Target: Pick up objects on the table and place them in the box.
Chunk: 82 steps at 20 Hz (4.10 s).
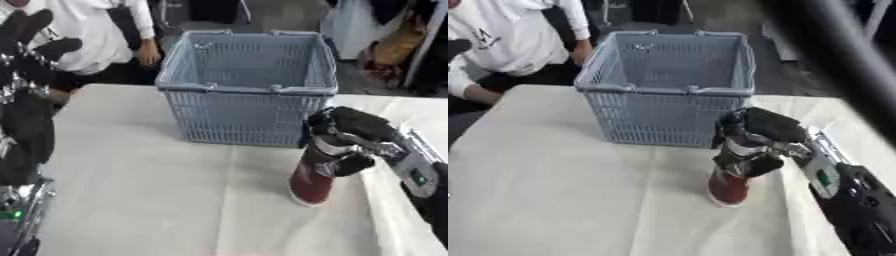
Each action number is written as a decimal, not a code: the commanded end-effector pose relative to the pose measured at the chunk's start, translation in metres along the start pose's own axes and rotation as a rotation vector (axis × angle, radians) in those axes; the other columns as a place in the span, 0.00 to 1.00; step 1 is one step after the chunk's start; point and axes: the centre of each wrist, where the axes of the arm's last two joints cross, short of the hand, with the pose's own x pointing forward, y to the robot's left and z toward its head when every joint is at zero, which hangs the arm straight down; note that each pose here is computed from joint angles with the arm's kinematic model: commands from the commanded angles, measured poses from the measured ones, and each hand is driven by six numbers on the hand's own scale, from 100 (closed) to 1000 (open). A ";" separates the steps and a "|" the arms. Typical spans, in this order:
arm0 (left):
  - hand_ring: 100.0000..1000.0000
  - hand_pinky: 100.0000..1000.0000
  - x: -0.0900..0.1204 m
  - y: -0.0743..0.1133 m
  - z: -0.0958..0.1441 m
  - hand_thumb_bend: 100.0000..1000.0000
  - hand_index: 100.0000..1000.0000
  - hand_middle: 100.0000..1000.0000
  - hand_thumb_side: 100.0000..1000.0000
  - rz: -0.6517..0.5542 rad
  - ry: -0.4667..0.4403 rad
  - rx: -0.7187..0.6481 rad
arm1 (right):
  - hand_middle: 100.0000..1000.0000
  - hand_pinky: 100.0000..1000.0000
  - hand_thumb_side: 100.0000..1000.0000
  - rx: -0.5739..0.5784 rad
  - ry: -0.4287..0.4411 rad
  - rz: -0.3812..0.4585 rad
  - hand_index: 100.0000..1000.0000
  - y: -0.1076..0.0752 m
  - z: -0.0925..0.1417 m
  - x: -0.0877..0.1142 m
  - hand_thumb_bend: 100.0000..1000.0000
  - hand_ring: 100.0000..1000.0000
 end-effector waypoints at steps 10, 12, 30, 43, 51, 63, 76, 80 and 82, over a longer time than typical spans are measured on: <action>0.71 0.91 0.005 0.002 -0.007 0.40 1.00 0.90 1.00 -0.006 -0.032 -0.014 | 0.00 0.00 0.00 -0.058 -0.013 -0.008 0.20 0.022 -0.002 0.006 0.11 0.00; 0.71 0.91 0.005 0.002 -0.007 0.40 1.00 0.90 1.00 -0.006 -0.033 -0.014 | 0.00 0.00 0.00 -0.095 -0.015 -0.028 0.14 0.024 -0.002 0.007 0.18 0.00; 0.71 0.91 0.005 0.002 -0.007 0.39 1.00 0.90 1.00 -0.001 -0.027 -0.022 | 0.00 0.00 0.00 -0.065 -0.135 -0.072 0.04 -0.026 -0.014 0.004 0.18 0.00; 0.71 0.91 0.005 0.003 -0.005 0.39 1.00 0.90 1.00 -0.006 -0.016 -0.034 | 0.00 0.00 0.00 -0.062 -0.294 0.081 0.03 -0.128 -0.034 0.011 0.33 0.00; 0.71 0.91 0.005 0.003 -0.005 0.39 1.00 0.90 1.00 -0.005 -0.014 -0.036 | 0.00 0.00 0.00 -0.085 -0.346 0.116 0.03 -0.163 -0.042 0.015 0.36 0.00; 0.71 0.91 0.004 0.003 -0.002 0.40 1.00 0.90 1.00 -0.008 -0.001 -0.042 | 0.00 0.00 0.00 -0.135 -0.415 0.190 0.02 -0.214 -0.071 0.025 0.41 0.00; 0.71 0.91 0.004 0.003 0.000 0.40 1.00 0.90 1.00 -0.004 0.010 -0.047 | 0.00 0.00 0.00 -0.224 -0.406 0.261 0.01 -0.246 -0.101 0.029 0.44 0.00; 0.71 0.91 0.004 0.002 0.000 0.40 1.00 0.90 1.00 0.001 0.008 -0.047 | 0.00 0.00 0.00 -0.262 -0.374 0.272 0.01 -0.244 -0.108 0.025 0.45 0.00; 0.71 0.91 0.004 0.001 -0.001 0.40 1.00 0.90 1.00 0.004 0.007 -0.047 | 0.00 0.00 0.00 -0.274 -0.353 0.283 0.01 -0.243 -0.112 0.022 0.46 0.00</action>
